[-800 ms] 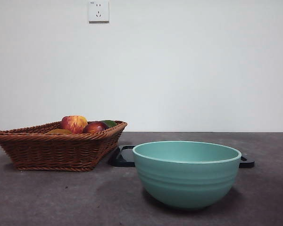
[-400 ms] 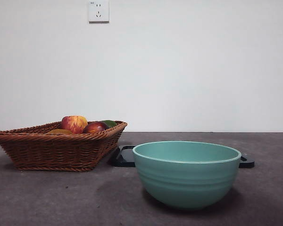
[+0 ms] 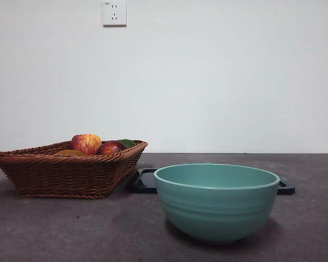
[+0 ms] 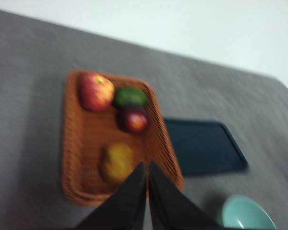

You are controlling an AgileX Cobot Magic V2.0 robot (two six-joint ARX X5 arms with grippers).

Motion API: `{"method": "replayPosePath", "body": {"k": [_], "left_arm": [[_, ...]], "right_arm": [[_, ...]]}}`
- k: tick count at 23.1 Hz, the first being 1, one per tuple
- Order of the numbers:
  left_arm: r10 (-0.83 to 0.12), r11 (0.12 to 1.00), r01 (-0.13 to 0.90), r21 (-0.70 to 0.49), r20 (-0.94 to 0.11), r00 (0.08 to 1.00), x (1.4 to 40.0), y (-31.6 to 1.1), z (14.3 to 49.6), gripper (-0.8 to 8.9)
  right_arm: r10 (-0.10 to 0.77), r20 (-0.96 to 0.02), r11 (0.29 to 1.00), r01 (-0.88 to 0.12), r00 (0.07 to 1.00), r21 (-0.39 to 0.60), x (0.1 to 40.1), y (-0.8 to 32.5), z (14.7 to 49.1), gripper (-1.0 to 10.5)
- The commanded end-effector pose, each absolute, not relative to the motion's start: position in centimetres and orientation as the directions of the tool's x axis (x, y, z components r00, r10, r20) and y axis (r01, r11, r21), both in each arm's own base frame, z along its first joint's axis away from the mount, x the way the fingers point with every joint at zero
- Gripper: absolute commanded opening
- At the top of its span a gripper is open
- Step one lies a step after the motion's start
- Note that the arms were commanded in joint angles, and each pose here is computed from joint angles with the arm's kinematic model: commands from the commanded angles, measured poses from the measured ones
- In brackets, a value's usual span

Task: Pick up the wifruite, put it on the bowl, pick up the plate, put it on desk

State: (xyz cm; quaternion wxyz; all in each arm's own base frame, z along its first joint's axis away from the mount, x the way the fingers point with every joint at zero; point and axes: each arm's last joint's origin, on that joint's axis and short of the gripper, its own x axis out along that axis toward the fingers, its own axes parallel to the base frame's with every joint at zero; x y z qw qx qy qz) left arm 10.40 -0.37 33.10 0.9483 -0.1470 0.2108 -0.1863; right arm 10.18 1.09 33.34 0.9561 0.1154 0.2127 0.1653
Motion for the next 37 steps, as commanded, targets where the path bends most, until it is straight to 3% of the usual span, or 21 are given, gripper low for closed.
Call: {"method": "replayPosePath", "body": {"k": [1,8,12,14,16,17,23,28,37], "left_arm": [[-0.454,0.884,0.352,-0.307,-0.393,0.8,10.8,-0.7,34.4,0.1],[-0.555,0.83,0.456,-0.322,-0.557,0.618,11.8,-2.0,35.0,0.1],[-0.581,0.809,0.478,-0.343,-0.591,0.559,12.1,-2.5,34.6,0.24],[-0.582,0.808,0.479,-0.342,-0.592,0.558,12.1,-2.6,34.6,1.77],[-0.582,0.808,0.48,-0.343,-0.591,0.558,12.1,-2.6,34.6,4.33],[-0.582,0.808,0.479,-0.343,-0.591,0.558,12.1,-2.6,34.6,4.81],[-0.583,0.81,0.465,-0.358,-0.584,0.566,12.7,-2.7,34.6,4.65],[-0.55,0.831,0.451,-0.327,-0.608,0.573,16.1,-4.3,34.6,4.63],[-0.335,0.917,0.374,-0.141,-0.783,0.525,26.2,-9.8,31.2,4.6]], "right_arm": [[0.412,-0.44,0.91,-0.335,0.798,0.244,11.2,1.3,34.6,0.0],[0.481,-0.598,0.872,-0.421,0.641,0.25,13.1,2.3,35.2,0.0],[0.528,-0.613,0.837,-0.482,0.588,0.259,13.1,3.3,35.1,0.1],[0.54,-0.617,0.827,-0.498,0.572,0.261,13.0,3.6,35.0,0.9],[0.545,-0.624,0.823,-0.499,0.56,0.27,12.9,3.7,34.9,3.5],[0.546,-0.625,0.822,-0.501,0.558,0.271,12.8,3.7,34.9,4.1],[0.548,-0.624,0.821,-0.504,0.557,0.27,12.8,3.8,34.9,4.1],[0.548,-0.624,0.82,-0.504,0.557,0.271,12.8,3.8,34.9,4.1],[0.548,-0.62,0.82,-0.505,0.561,0.268,12.9,3.8,35.0,4.1]]}}
